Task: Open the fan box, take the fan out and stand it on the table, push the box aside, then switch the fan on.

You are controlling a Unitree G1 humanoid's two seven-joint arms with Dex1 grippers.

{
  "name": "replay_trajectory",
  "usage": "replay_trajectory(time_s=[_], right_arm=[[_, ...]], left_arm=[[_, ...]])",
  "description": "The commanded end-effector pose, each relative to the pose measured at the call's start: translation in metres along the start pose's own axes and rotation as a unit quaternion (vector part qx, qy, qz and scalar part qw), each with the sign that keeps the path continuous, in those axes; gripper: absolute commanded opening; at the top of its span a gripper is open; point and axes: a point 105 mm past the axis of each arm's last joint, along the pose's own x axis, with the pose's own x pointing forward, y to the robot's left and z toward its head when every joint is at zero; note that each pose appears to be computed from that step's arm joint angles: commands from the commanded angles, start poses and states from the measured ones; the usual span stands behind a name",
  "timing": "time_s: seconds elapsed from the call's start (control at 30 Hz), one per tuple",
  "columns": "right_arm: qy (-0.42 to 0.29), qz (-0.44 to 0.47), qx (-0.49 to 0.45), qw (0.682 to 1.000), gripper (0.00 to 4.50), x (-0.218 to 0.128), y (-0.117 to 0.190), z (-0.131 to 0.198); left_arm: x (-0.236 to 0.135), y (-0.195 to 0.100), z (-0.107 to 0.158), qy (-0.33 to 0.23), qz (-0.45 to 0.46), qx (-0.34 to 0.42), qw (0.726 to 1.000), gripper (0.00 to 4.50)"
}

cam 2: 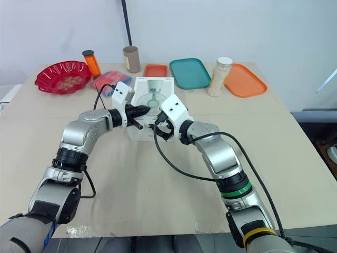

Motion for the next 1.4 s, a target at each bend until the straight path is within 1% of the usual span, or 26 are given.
replay_trajectory(time_s=[0.03, 0.23, 0.47, 0.57, 0.67, 0.77, 0.97, 1.17, 1.4], right_arm=[[-0.022, -0.031, -0.013, 0.999, 4.50, -0.001, -0.014, 0.013], [-0.021, -0.034, -0.010, 0.999, 4.50, 0.001, -0.016, 0.012], [-0.028, -0.043, -0.001, 0.999, 4.50, 0.004, -0.019, 0.018], [-0.045, -0.034, 0.019, 0.998, 4.50, -0.005, -0.021, 0.026], [-0.055, -0.006, 0.021, 0.998, 4.50, -0.024, -0.015, 0.027], [-0.044, 0.037, -0.003, 0.998, 4.50, -0.047, 0.000, 0.015], [-0.036, 0.097, -0.025, 0.994, 4.50, -0.073, 0.028, 0.003], [-0.033, 0.107, -0.022, 0.993, 4.50, -0.069, 0.036, -0.002], [-0.036, 0.086, -0.027, 0.995, 4.50, -0.055, 0.028, -0.004]], left_arm=[[-0.002, -0.003, 0.008, -0.018, -0.002, 0.007, 1.000, 0.06], [-0.003, -0.003, 0.008, -0.019, -0.002, 0.007, 1.000, 0.06], [-0.004, -0.003, 0.008, -0.020, -0.001, 0.006, 1.000, 0.06], [-0.004, -0.003, 0.008, -0.020, 0.001, 0.006, 1.000, 0.06], [-0.005, -0.002, 0.009, -0.021, 0.003, 0.005, 1.000, 0.06], [-0.005, -0.002, 0.009, -0.023, 0.004, 0.002, 1.000, 0.06], [-0.008, 0.000, 0.008, -0.021, 0.006, -0.003, 1.000, 0.06], [-0.008, 0.000, 0.007, -0.018, 0.006, 0.000, 1.000, 0.06], [-0.008, 0.000, 0.008, -0.016, 0.007, 0.002, 1.000, 0.06]])
